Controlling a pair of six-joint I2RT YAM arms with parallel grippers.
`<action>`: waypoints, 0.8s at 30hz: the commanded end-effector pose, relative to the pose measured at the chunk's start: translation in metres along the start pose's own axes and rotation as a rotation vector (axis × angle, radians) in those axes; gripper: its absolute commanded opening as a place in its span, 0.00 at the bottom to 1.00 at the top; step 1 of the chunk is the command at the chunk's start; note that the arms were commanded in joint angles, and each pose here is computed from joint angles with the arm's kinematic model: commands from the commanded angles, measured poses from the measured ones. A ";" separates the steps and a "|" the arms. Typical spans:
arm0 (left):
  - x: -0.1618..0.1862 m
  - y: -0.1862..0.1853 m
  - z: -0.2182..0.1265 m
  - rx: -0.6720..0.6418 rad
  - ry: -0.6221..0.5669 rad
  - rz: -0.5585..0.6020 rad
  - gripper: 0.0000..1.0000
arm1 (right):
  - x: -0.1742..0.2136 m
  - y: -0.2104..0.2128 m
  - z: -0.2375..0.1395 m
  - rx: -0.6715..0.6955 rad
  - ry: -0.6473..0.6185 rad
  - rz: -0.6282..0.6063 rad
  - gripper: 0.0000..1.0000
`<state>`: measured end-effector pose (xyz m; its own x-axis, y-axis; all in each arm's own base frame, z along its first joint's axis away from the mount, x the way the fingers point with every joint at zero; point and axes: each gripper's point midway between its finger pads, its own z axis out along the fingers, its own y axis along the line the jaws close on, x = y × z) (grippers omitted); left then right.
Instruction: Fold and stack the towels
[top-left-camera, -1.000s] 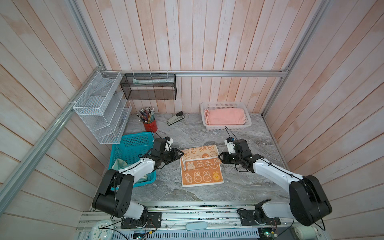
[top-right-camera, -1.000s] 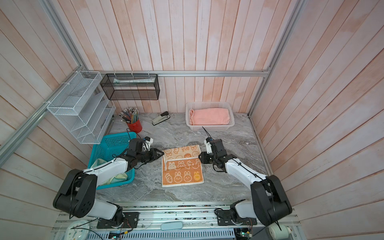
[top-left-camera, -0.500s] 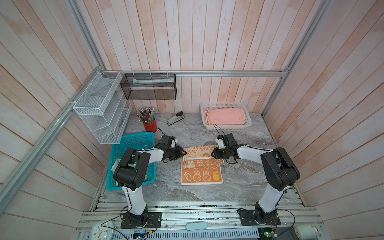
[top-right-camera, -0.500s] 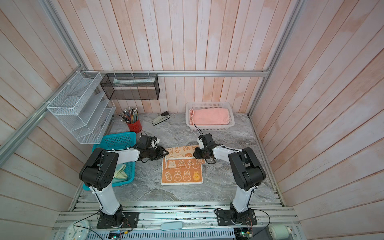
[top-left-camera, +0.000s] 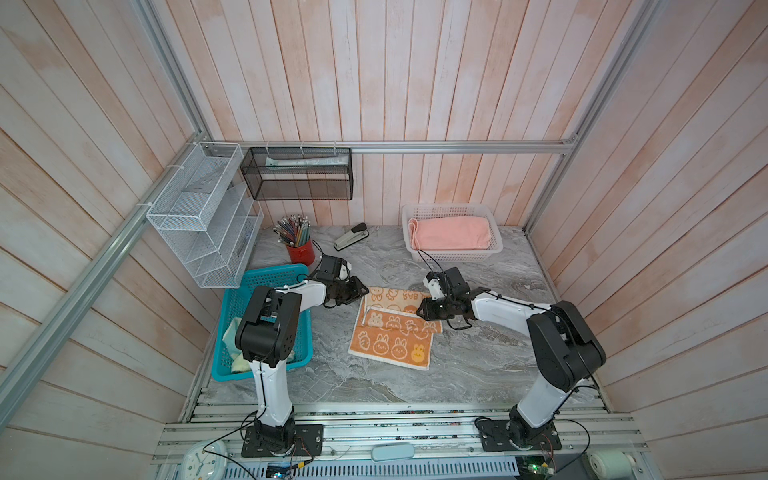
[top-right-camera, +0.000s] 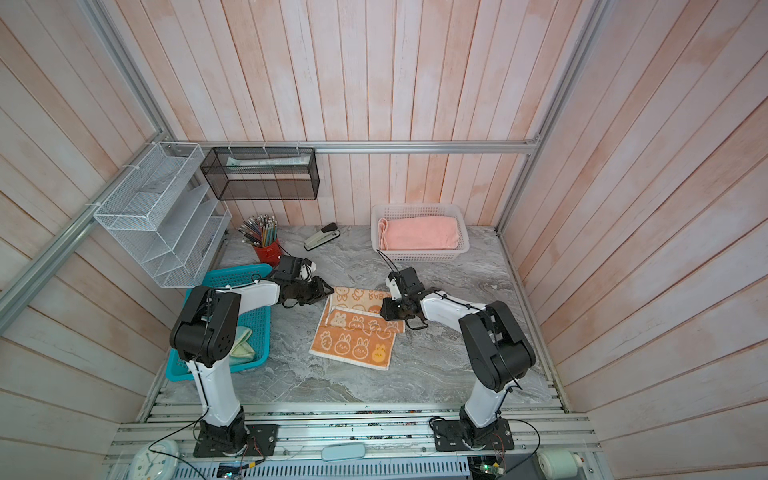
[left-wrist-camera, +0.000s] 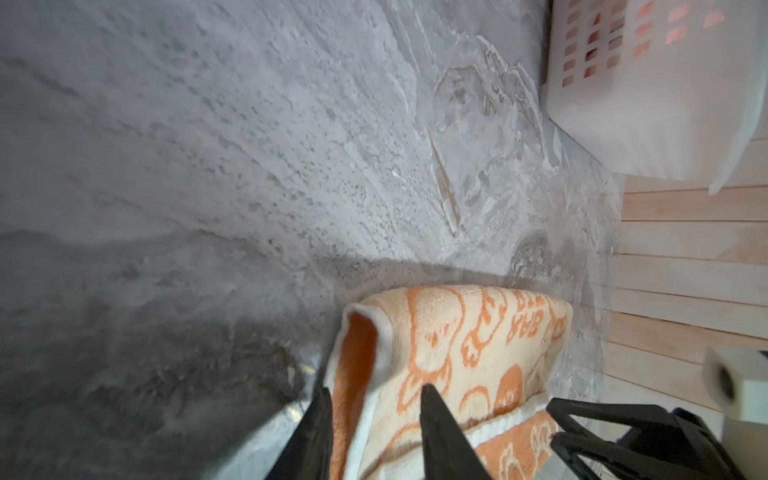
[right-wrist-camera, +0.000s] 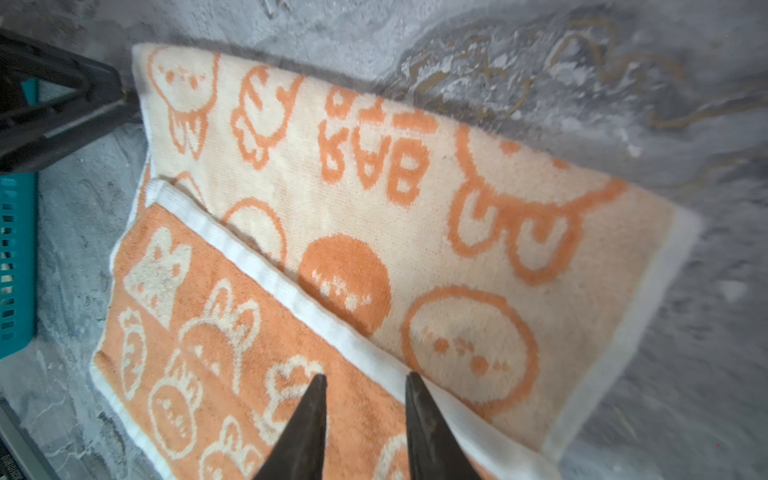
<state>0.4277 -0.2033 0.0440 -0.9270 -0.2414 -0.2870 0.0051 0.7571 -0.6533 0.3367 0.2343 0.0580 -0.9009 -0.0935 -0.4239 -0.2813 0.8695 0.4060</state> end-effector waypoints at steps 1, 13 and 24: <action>0.009 -0.012 -0.010 -0.027 0.014 0.067 0.37 | 0.001 -0.011 -0.017 0.050 -0.015 0.015 0.35; 0.045 0.000 0.009 -0.072 0.117 0.087 0.37 | 0.029 -0.045 -0.007 0.080 0.035 0.071 0.37; 0.050 -0.003 0.003 -0.075 0.126 0.102 0.37 | 0.031 -0.044 0.004 0.054 0.054 0.076 0.26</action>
<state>0.3924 -0.2229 0.0336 -0.9572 -0.1107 -0.2674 0.0720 0.8039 -0.5905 0.3251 0.1926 0.0300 -0.9295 -0.0339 -0.3672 -0.1849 0.9044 0.3846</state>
